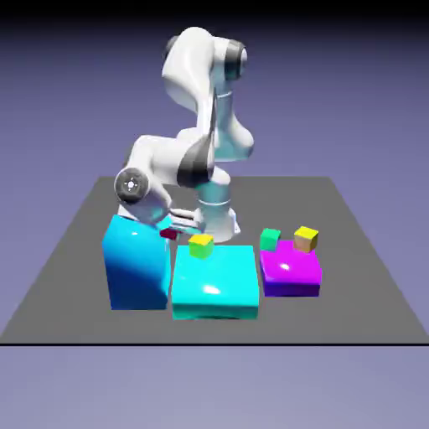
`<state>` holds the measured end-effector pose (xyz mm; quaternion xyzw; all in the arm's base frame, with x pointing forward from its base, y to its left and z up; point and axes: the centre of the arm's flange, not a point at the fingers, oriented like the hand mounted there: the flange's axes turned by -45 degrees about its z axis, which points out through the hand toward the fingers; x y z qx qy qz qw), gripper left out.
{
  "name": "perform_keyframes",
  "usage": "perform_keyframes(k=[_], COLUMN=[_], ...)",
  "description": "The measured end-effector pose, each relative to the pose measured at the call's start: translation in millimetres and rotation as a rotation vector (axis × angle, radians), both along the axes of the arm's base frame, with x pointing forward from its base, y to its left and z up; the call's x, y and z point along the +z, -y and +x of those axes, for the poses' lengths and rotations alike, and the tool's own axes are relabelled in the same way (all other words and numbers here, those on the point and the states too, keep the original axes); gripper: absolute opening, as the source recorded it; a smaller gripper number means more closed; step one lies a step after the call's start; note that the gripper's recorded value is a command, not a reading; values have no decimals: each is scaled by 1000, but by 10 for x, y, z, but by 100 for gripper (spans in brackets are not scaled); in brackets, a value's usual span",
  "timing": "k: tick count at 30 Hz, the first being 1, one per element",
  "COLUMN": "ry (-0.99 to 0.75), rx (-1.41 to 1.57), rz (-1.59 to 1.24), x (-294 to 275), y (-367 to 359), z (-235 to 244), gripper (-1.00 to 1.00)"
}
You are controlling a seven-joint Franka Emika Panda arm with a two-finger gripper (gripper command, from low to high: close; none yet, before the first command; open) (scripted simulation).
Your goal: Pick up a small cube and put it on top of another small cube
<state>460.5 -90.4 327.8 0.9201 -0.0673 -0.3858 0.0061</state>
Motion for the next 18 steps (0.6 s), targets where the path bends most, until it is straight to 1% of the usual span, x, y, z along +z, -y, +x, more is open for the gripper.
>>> perform_keyframes(k=[8, 10, 11, 15, 16, 18], ry=[10, -35, -35, -35, -34, -34], rx=[508, 491, 491, 494, 482, 478], rz=[-21, 61, 61, 62, 62, 60], x=[-52, -328, -328, -869, -870, -870], y=[-860, -891, -890, -768, -725, -704], z=[-616, -731, -731, -1068, -1072, -1072], gripper=[-100, -100, -100, -100, 100, 100])
